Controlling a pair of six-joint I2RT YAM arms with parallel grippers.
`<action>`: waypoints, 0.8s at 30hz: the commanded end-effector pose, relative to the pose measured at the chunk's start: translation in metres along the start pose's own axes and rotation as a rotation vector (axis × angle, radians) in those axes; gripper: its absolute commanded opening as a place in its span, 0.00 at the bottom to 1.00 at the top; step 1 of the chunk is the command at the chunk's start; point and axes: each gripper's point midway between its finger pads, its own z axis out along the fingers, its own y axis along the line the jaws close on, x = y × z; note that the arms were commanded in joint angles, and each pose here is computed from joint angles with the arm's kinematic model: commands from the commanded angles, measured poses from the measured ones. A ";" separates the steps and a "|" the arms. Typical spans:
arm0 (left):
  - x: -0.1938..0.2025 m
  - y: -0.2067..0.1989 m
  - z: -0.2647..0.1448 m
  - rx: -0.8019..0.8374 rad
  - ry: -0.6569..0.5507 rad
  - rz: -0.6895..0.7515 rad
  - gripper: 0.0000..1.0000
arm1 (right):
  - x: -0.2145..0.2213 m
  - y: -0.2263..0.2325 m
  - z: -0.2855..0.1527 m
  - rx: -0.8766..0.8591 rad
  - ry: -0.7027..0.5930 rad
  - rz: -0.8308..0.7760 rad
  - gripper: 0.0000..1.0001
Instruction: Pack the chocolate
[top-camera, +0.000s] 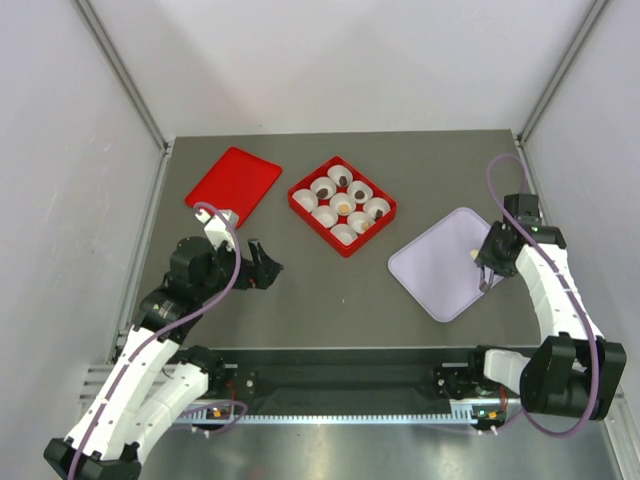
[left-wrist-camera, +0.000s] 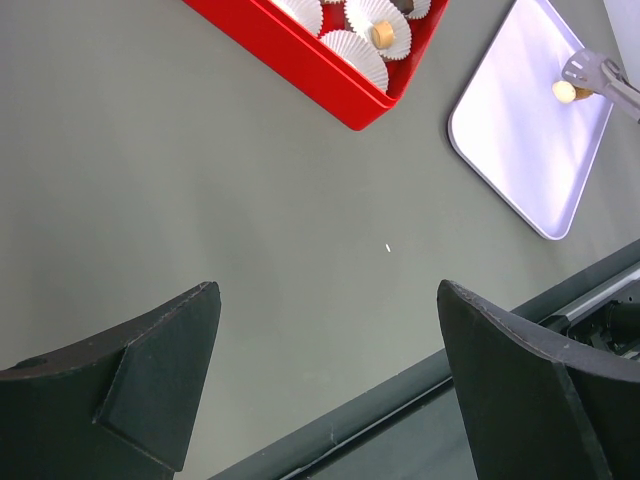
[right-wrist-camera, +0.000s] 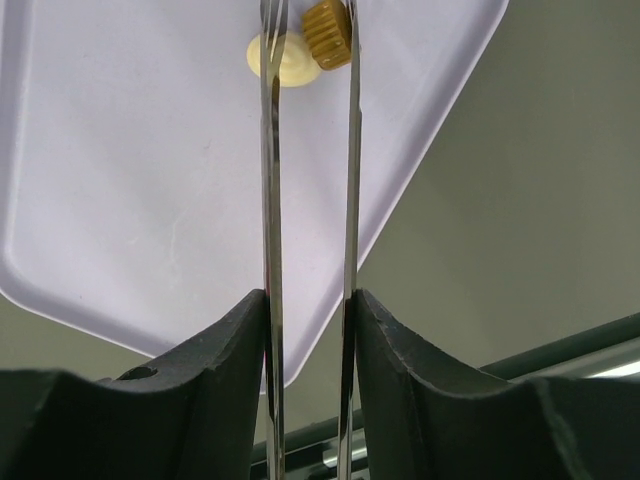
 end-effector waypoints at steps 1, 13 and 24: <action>-0.008 -0.005 0.002 0.024 -0.029 0.017 0.95 | -0.007 0.000 -0.007 -0.017 -0.045 0.023 0.38; -0.006 -0.005 0.003 0.026 -0.018 0.016 0.95 | 0.002 -0.015 -0.011 0.048 -0.044 0.028 0.35; -0.006 -0.003 0.003 0.016 -0.021 0.015 0.95 | -0.020 -0.008 -0.034 0.012 -0.112 0.018 0.20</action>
